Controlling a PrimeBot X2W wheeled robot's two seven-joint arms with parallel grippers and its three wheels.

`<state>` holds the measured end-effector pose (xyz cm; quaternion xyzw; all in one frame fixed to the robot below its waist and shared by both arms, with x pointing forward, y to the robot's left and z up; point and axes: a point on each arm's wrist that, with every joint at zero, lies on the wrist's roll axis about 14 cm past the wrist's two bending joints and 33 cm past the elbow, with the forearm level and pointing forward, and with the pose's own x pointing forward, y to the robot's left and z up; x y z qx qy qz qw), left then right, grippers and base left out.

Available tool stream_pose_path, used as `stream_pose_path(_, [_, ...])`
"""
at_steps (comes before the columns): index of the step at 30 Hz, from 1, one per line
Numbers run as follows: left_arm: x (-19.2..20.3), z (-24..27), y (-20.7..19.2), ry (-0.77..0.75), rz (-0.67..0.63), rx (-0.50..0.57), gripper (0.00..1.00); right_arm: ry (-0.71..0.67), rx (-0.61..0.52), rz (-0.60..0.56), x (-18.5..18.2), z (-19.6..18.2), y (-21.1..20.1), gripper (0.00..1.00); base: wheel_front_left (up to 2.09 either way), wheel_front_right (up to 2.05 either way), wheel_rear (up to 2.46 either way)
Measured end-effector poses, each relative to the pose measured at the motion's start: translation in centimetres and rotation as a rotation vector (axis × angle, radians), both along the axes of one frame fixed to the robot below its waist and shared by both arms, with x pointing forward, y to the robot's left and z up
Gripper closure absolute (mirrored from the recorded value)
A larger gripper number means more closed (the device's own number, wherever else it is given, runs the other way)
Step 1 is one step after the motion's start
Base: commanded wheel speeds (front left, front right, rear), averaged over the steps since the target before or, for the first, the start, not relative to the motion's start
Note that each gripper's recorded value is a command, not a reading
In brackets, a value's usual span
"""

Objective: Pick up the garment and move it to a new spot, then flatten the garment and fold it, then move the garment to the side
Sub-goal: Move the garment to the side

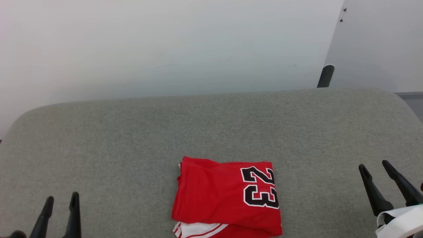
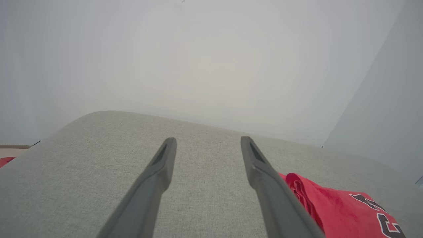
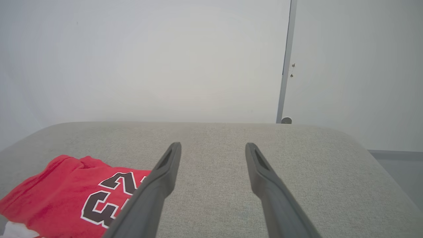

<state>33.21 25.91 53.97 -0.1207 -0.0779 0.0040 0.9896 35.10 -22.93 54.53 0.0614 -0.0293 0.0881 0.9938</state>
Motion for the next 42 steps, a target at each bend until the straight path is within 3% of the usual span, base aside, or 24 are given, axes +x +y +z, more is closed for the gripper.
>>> stream_pose_path(15, [-2.2, -0.9, 2.9, 0.037, 0.094, -0.007, 0.00, 0.178, 0.007, 0.181, 2.6, -3.2, 6.6, 0.00, 0.00, 0.00, 0.00])
stream_pose_path(33, [-2.4, -3.4, 3.6, 0.106, 0.167, -0.065, 0.00, 0.726, -0.077, 0.354, 5.7, -13.2, 13.0, 0.00, 0.00, 0.00, 0.00])
stream_pose_path(42, [-2.3, -4.7, 4.3, 0.146, 0.200, -0.073, 0.00, 0.889, -0.096, 0.395, 6.3, -15.8, 14.7, 0.00, 0.00, 0.00, 0.00])
